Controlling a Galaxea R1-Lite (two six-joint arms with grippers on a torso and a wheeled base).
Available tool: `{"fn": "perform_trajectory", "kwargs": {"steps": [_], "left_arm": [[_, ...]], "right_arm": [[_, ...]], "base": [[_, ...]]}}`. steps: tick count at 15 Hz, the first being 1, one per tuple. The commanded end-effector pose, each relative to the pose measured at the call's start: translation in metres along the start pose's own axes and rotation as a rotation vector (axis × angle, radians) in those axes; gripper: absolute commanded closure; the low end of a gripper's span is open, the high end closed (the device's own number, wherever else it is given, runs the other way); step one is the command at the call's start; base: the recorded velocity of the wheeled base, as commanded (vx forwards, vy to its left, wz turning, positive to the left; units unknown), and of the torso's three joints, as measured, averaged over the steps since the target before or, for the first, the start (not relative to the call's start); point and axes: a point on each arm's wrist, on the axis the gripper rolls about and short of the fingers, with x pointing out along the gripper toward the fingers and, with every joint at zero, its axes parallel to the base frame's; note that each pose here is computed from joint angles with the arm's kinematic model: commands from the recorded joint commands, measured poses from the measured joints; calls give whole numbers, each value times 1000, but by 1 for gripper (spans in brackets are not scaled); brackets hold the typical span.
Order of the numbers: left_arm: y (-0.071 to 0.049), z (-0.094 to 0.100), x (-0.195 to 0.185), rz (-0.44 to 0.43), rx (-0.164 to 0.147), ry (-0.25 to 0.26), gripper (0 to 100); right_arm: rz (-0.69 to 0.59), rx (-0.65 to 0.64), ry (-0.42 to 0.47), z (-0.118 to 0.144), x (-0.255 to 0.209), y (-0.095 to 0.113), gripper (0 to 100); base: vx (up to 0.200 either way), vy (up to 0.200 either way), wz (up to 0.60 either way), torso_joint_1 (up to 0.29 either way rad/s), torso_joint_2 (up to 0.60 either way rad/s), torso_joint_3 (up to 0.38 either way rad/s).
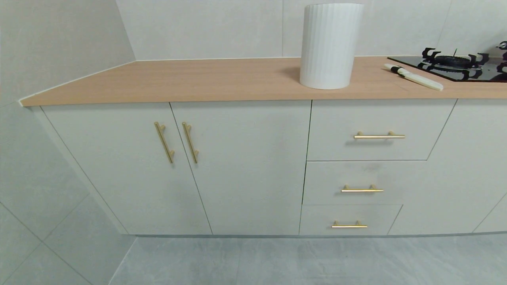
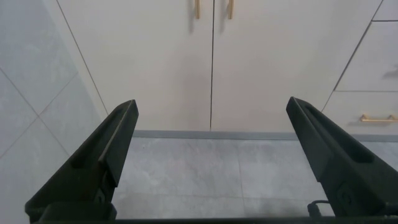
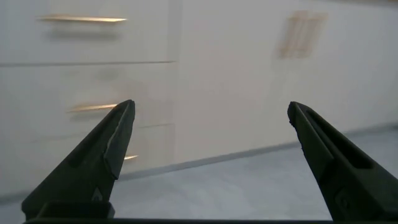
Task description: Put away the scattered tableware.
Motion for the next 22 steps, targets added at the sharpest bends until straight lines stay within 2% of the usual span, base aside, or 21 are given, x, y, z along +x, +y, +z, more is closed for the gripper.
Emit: {"fn": "perform_trajectory", "kwargs": {"steps": [1, 6, 7, 10, 15, 22], "left_arm": [[0, 0, 0, 1, 0, 0, 0], [0, 0, 0, 1, 0, 0, 0], [0, 0, 0, 1, 0, 0, 0], [0, 0, 0, 1, 0, 0, 0], [0, 0, 0, 1, 1, 0, 0], [0, 0, 0, 1, 0, 0, 0]], "right_arm": [[152, 40, 54, -10, -2, 4, 0], [176, 145, 79, -12, -2, 5, 0], [217, 146, 131, -17, -3, 7, 0], [271, 111, 115, -16, -3, 8, 0], [265, 114, 113, -16, -3, 8, 0], [265, 114, 115, -16, -3, 8, 0]], "base": [[0, 0, 0, 0, 0, 0], [0, 0, 0, 0, 0, 0], [0, 0, 0, 0, 0, 0], [0, 0, 0, 0, 0, 0], [0, 0, 0, 0, 0, 0], [200, 0, 0, 5, 0, 3]]}}
